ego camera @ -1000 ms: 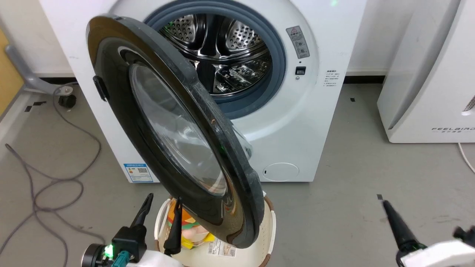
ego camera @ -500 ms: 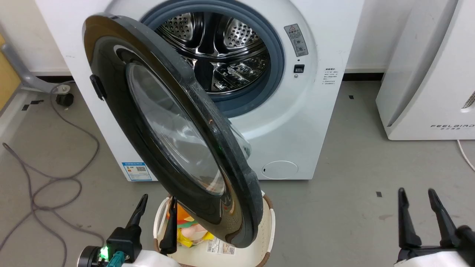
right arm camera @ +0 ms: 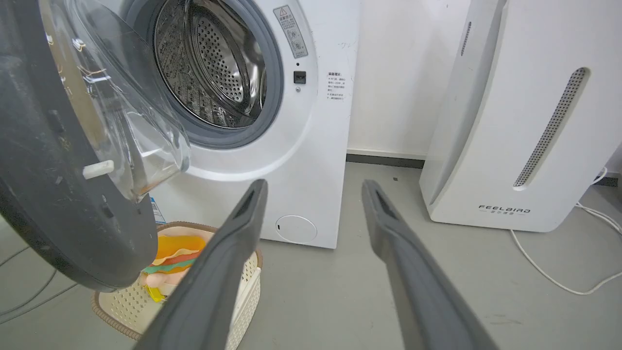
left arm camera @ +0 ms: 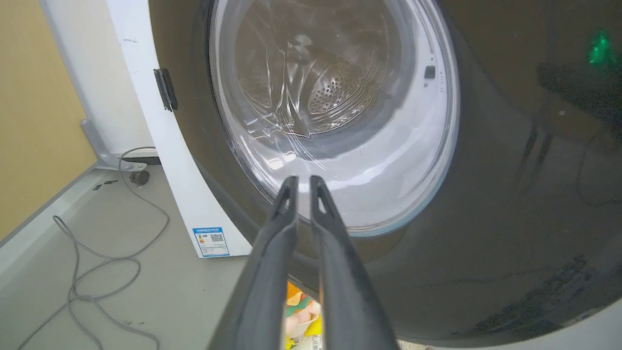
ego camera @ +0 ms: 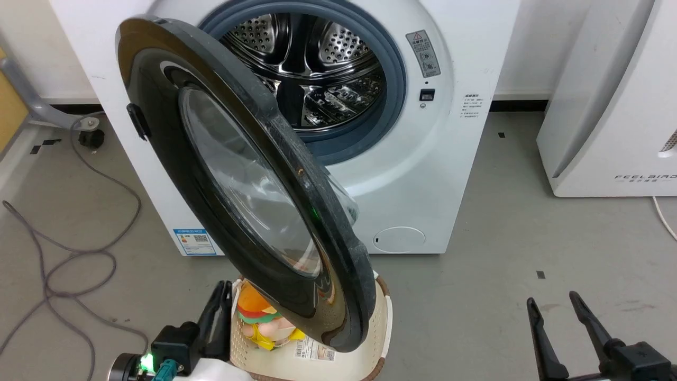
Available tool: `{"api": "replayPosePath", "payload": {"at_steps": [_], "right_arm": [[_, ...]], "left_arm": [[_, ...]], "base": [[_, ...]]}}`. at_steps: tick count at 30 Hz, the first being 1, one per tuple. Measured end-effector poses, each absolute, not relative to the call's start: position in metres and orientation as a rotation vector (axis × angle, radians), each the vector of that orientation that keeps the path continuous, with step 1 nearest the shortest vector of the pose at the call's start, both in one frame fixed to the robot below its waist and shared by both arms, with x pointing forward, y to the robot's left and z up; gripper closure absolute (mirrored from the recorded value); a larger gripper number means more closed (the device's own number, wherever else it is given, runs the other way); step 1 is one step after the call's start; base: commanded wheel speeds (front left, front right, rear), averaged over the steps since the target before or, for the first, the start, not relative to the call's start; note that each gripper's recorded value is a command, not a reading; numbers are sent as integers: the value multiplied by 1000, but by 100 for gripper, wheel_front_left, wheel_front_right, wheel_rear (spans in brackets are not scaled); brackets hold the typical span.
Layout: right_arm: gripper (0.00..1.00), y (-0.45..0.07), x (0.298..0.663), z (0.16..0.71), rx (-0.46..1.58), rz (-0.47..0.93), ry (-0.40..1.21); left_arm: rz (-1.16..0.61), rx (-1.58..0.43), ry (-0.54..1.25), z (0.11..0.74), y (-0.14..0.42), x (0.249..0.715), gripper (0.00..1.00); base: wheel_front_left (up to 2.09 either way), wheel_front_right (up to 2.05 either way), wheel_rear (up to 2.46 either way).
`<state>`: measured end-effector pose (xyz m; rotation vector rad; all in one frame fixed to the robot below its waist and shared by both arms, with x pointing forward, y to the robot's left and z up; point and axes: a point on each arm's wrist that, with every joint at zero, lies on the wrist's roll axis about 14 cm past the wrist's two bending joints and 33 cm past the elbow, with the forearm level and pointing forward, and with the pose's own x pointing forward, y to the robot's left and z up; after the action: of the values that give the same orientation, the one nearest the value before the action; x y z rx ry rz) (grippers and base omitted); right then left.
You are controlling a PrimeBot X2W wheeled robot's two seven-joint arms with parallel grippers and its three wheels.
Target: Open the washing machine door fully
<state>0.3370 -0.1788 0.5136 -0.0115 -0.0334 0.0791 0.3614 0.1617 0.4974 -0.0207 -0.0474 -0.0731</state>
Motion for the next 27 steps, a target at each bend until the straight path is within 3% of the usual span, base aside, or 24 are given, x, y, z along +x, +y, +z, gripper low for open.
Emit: {"api": "replayPosePath", "payload": {"at_steps": [11,27], "right_arm": [[0,-180,337,510,25,75,-32],[0,-180,337,503,44,73,-19]], "left_arm": [[-73,-30,-161,534,162,367,100],[-129,-40,-794,739,137,346,100]], "base": [[0,0,0],[0,0,0]]}}
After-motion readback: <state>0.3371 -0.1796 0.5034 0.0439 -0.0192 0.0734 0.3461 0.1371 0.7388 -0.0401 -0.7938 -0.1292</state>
